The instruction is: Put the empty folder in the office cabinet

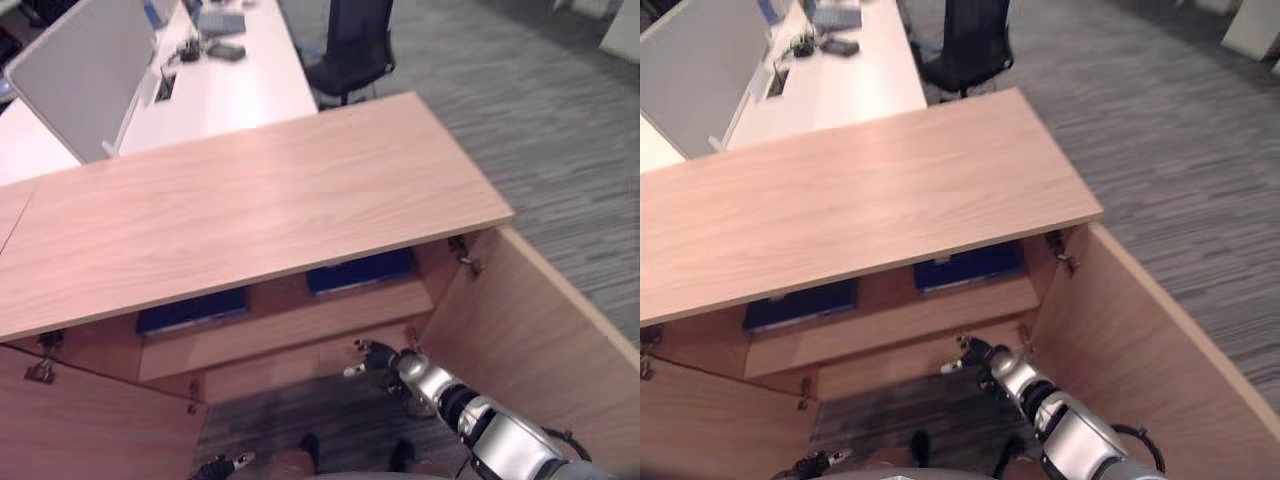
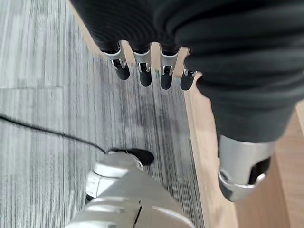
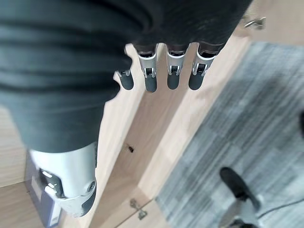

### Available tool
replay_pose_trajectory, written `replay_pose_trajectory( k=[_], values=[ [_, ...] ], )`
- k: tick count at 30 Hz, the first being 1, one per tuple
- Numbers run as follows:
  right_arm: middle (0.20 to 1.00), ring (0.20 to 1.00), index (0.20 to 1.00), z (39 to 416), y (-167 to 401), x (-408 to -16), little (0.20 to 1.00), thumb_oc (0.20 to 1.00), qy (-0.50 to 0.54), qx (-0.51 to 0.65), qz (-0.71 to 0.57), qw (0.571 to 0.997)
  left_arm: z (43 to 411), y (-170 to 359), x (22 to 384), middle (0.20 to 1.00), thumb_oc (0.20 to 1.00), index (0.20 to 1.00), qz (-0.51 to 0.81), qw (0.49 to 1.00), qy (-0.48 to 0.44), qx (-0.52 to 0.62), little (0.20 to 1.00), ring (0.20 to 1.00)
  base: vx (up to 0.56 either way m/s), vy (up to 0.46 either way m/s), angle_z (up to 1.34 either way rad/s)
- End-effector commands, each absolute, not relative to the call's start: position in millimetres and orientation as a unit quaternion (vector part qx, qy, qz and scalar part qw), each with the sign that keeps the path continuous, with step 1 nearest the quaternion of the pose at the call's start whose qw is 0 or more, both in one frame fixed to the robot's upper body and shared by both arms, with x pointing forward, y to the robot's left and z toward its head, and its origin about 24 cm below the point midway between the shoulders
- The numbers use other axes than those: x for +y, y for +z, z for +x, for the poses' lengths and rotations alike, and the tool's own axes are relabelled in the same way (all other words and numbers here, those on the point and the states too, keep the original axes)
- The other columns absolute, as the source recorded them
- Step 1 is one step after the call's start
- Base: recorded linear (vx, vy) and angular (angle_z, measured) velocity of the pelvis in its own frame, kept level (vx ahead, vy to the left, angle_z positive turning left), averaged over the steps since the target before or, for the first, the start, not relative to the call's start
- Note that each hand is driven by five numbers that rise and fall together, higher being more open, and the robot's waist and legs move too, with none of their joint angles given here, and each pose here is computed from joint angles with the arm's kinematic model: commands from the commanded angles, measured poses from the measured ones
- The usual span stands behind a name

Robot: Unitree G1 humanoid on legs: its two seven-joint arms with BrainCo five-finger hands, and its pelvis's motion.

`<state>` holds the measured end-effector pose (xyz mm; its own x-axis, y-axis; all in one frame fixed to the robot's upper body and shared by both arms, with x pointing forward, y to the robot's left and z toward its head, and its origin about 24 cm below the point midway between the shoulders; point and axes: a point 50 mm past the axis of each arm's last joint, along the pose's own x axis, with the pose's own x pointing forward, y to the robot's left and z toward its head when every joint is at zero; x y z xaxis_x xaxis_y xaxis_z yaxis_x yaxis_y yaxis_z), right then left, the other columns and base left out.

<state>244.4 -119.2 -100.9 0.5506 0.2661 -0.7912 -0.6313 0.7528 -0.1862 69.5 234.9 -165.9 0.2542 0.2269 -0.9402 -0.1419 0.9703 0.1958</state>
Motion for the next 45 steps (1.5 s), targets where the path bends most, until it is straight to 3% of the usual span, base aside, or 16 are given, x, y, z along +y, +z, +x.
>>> replay_pose_trajectory(
  k=[1, 7, 13, 19, 27, 32, 39, 45],
  values=[
    [1.0, 1.0, 1.0, 271.6, -82.4, -102.3, 1.0, 1.0, 0.278, 0.355, -0.267, 0.852, 82.6, -160.4, 248.1, 1.0, 1.0, 1.0, 0.066, 0.799, 0.109, 0.588, 1.0, 1.0, -0.05, -0.1, -0.15],
    [1.0, 1.0, 1.0, 240.4, -110.5, -131.9, 1.0, 1.0, 0.225, 0.437, -0.232, 0.839, 88.8, -165.4, 221.3, 1.0, 1.0, 1.0, 0.06, 0.804, 0.057, 0.589, 1.0, 1.0, -0.13, -0.009, -0.22],
    [1.0, 1.0, 1.0, 194.4, -135.9, -187.4, 1.0, 1.0, 0.02, 0.521, -0.04, 0.852, 109.6, -164.9, 189.1, 1.0, 1.0, 1.0, 0.084, 0.819, -0.029, 0.567, 1.0, 1.0, -0.17, 0.095, -0.03],
    [1.0, 1.0, 1.0, 169.8, -142.7, -216.9, 1.0, 1.0, -0.069, 0.541, 0.017, 0.838, 103.5, -165.5, 195.0, 1.0, 1.0, 1.0, 0.072, 0.819, -0.009, 0.569, 1.0, 1.0, -0.22, 0.129, -0.05],
    [1.0, 1.0, 1.0, 119.3, -151.1, -256.0, 1.0, 1.0, -0.158, 0.579, 0.014, 0.8, 36.6, -175.2, 216.4, 1.0, 1.0, 1.0, 0.047, 0.749, 0.055, 0.658, 1.0, 1.0, -0.16, 0.084, -0.28],
    [1.0, 1.0, 1.0, 104.0, -149.5, -274.0, 1.0, 1.0, -0.219, 0.573, 0.038, 0.789, 14.9, -174.8, 225.9, 1.0, 1.0, 1.0, 0.039, 0.72, 0.09, 0.687, 1.0, 1.0, -0.11, 0.013, -0.13],
    [1.0, 1.0, 1.0, 72.3, -148.9, -293.9, 1.0, 1.0, -0.316, 0.563, 0.081, 0.759, 26.0, -170.9, 241.4, 1.0, 1.0, 1.0, 0.061, 0.729, 0.112, 0.672, 1.0, 1.0, -0.03, -0.043, -0.43],
    [1.0, 1.0, 1.0, 91.4, -145.3, -292.0, 1.0, 1.0, -0.348, 0.519, 0.096, 0.775, 37.7, -169.9, 241.6, 1.0, 1.0, 1.0, 0.067, 0.743, 0.125, 0.654, 1.0, 1.0, 0.18, -0.313, -0.3]
  ],
)
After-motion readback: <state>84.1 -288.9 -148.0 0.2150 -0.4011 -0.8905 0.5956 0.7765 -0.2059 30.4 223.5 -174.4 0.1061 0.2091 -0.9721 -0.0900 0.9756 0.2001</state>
